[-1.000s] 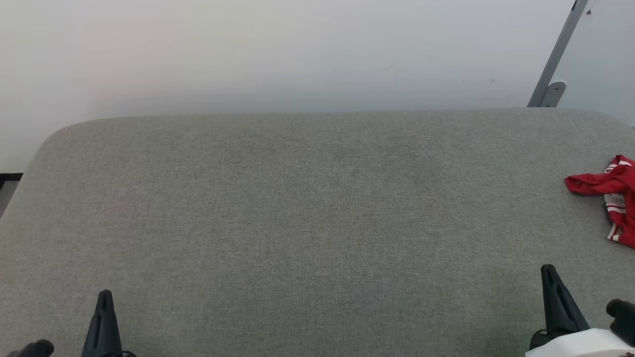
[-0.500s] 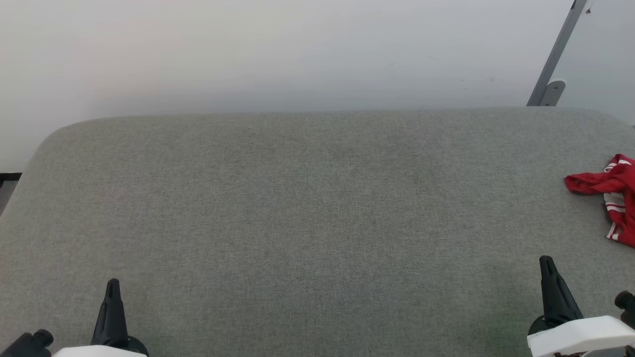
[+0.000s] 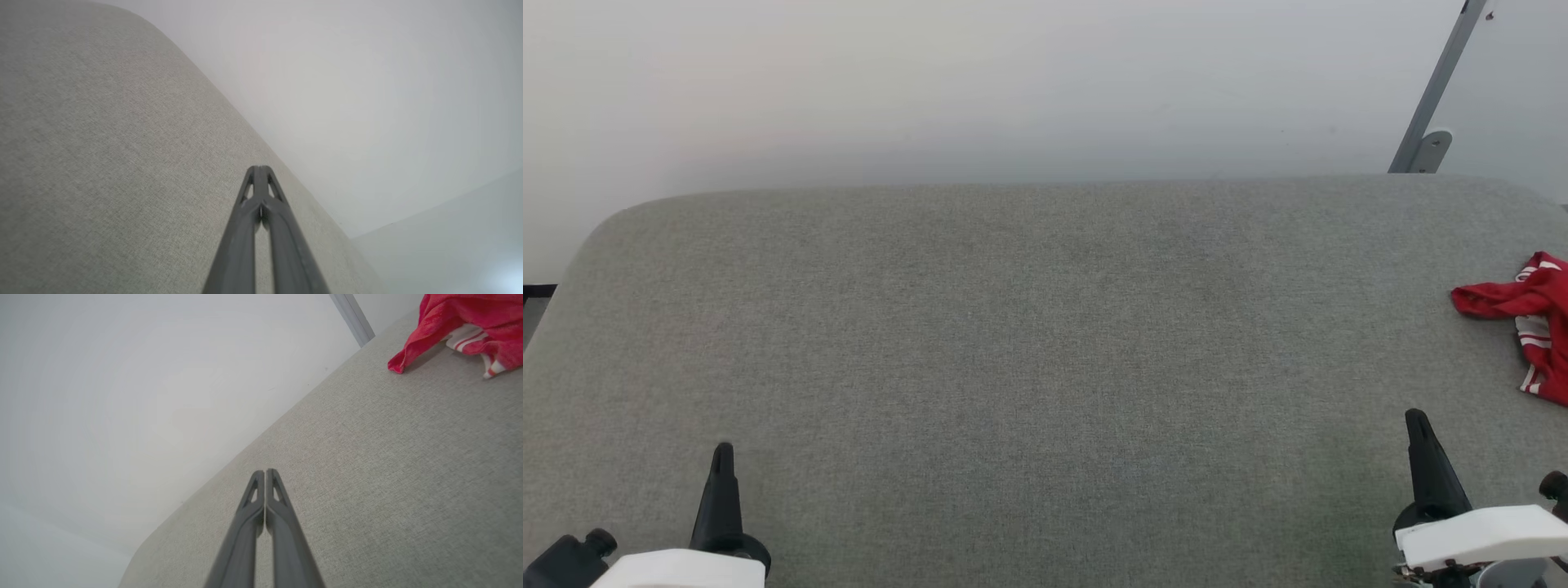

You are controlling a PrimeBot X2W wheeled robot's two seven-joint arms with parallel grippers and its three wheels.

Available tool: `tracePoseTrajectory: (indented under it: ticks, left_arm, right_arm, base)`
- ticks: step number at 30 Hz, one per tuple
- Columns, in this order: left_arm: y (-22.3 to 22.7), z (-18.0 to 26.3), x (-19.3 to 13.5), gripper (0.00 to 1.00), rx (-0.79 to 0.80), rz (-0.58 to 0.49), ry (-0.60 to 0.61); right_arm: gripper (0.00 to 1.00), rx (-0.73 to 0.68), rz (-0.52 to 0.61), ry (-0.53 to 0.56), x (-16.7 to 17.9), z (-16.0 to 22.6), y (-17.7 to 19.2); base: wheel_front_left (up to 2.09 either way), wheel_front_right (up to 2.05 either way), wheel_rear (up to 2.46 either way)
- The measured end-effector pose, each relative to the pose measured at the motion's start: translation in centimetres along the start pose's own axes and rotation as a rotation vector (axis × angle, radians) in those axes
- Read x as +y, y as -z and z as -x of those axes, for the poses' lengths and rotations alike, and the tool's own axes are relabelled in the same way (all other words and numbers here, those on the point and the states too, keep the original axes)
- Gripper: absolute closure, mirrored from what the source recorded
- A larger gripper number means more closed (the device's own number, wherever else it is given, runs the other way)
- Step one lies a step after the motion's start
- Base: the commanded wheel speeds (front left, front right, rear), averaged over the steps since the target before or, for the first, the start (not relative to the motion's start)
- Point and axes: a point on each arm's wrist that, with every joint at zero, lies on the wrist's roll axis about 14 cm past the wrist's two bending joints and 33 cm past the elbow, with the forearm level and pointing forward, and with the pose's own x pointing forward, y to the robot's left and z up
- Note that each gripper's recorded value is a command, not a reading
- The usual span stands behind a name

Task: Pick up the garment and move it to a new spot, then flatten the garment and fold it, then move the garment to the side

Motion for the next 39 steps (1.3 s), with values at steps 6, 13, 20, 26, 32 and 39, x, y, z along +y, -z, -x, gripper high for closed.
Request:
tracePoseTrajectory:
  ticks: [6, 13, 20, 26, 32, 39]
  left_arm:
    - [0.3, -0.3, -0.2, 1.00, 0.014, 0.068, 0.001]
    - [0.6, -0.6, -0.6, 1.00, 0.027, 0.143, 0.008]
    - [0.8, -1.0, -1.1, 1.00, 0.038, 0.217, 0.016]
    - [1.0, -1.4, -1.6, 1.00, 0.049, 0.272, 0.027]
    - [1.2, -1.5, -1.8, 1.00, 0.061, 0.328, 0.031]
    - [1.3, -1.9, -2.3, 1.00, 0.070, 0.389, 0.042]
  right_arm:
    - [1.00, 0.008, -0.076, 0.003, 0.1, -0.2, 0.1]
    - [1.00, 0.009, -0.162, -0.003, 0.5, -0.6, 0.0]
    - [1.00, 0.013, -0.243, -0.006, 0.7, -0.8, 0.1]
    - [1.00, 0.017, -0.307, -0.010, 1.0, -1.0, 0.1]
    - [1.00, 0.021, -0.368, -0.016, 1.2, -1.2, 0.1]
    - [1.00, 0.022, -0.436, -0.024, 1.5, -1.4, 0.1]
  base:
    - [0.00, 0.00, 0.00]
    - [0.00, 0.00, 0.00]
    - [0.00, 0.00, 0.00]
    - [0.00, 0.00, 0.00]
    - [0.00, 0.00, 0.00]
    - [0.00, 0.00, 0.00]
